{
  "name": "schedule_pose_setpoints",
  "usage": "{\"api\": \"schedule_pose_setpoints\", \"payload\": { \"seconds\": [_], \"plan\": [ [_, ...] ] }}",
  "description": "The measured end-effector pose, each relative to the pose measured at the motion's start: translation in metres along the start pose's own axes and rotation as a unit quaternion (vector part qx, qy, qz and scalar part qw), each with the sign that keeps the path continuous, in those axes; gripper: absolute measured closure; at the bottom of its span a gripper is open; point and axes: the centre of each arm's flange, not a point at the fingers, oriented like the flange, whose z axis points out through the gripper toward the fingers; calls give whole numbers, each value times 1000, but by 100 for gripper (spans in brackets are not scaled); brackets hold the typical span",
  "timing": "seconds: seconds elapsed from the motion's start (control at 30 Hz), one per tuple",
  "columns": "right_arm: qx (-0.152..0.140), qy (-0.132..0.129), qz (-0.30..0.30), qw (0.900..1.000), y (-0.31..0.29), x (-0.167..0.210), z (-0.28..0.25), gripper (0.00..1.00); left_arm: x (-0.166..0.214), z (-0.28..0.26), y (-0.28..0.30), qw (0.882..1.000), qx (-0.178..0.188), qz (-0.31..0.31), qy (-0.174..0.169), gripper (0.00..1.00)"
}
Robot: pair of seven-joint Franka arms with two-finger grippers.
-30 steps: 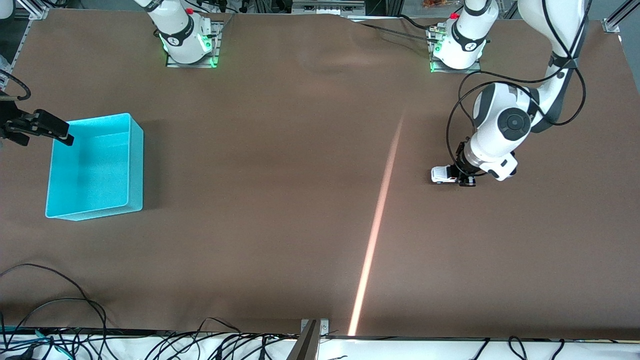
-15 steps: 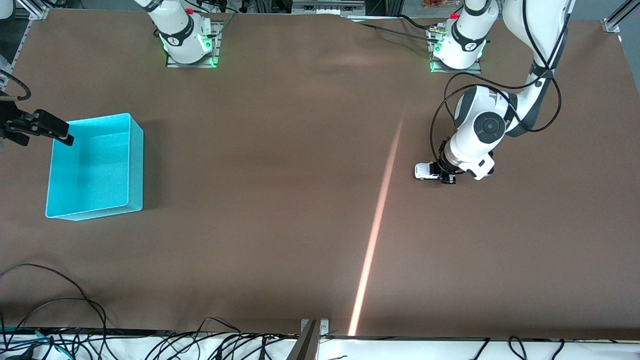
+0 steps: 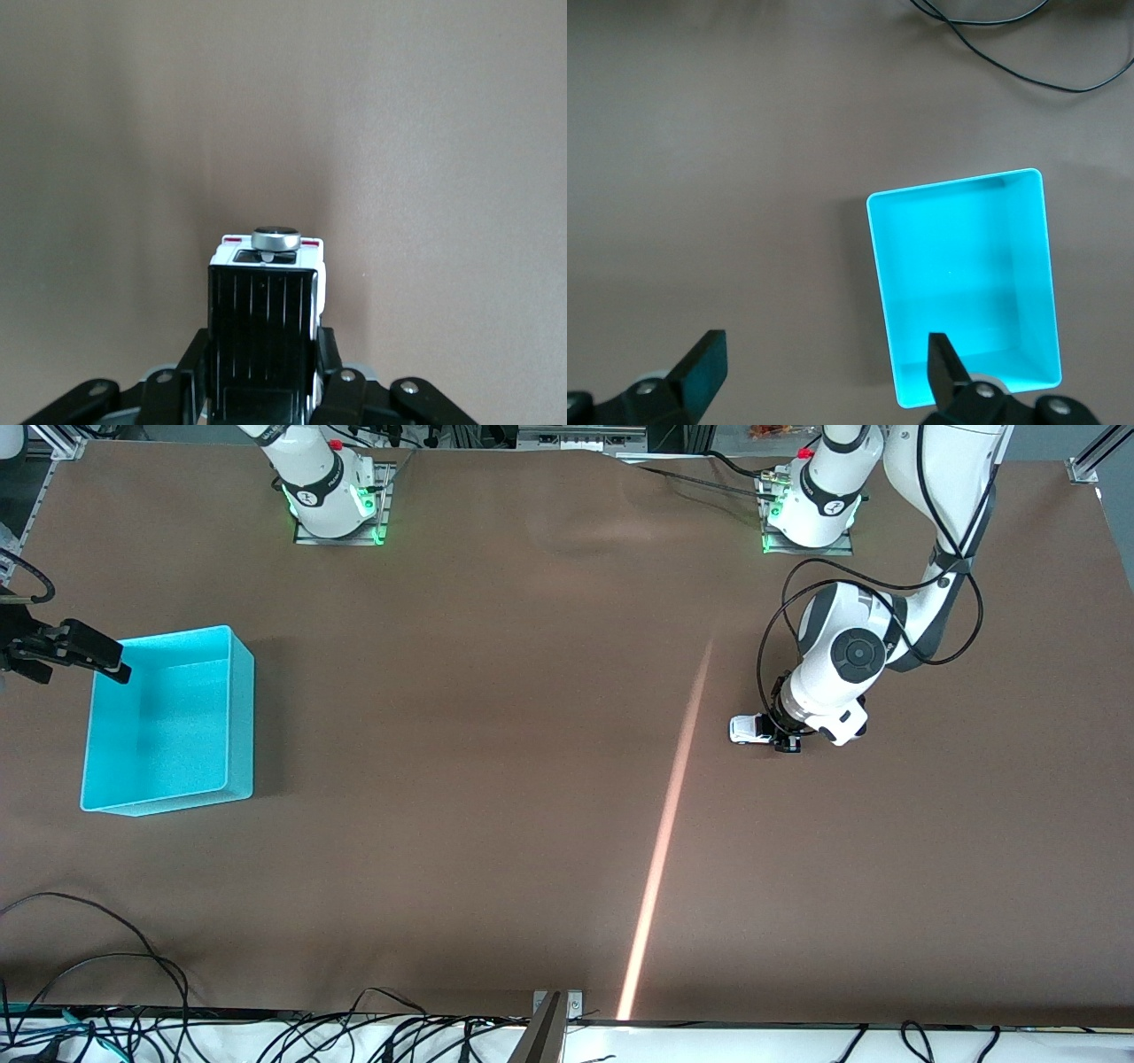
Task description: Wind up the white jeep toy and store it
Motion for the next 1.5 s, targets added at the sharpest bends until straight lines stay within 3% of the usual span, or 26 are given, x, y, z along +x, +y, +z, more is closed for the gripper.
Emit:
{"api": "schedule_pose_setpoints", "payload": {
  "seconds": [0.27,0.93,1.03,1.07,1.5],
  "plan": [
    [0,0,0,1000,0,0,0,0,27,0,5,1000,2,-14,4,49],
    [0,-1,1,1000,2,0,1,0,135,0,18,1000,1,6,11,49],
    [0,-1,1,1000,2,0,1,0,151,0,19,1000,-2,15,17,49],
    [0,-1,1,1000,1,0,1,0,174,1,19,999,-8,19,27,49],
    [0,-2,1,1000,1,0,1,0,216,1,19,998,-24,27,51,49]
  ]
}}
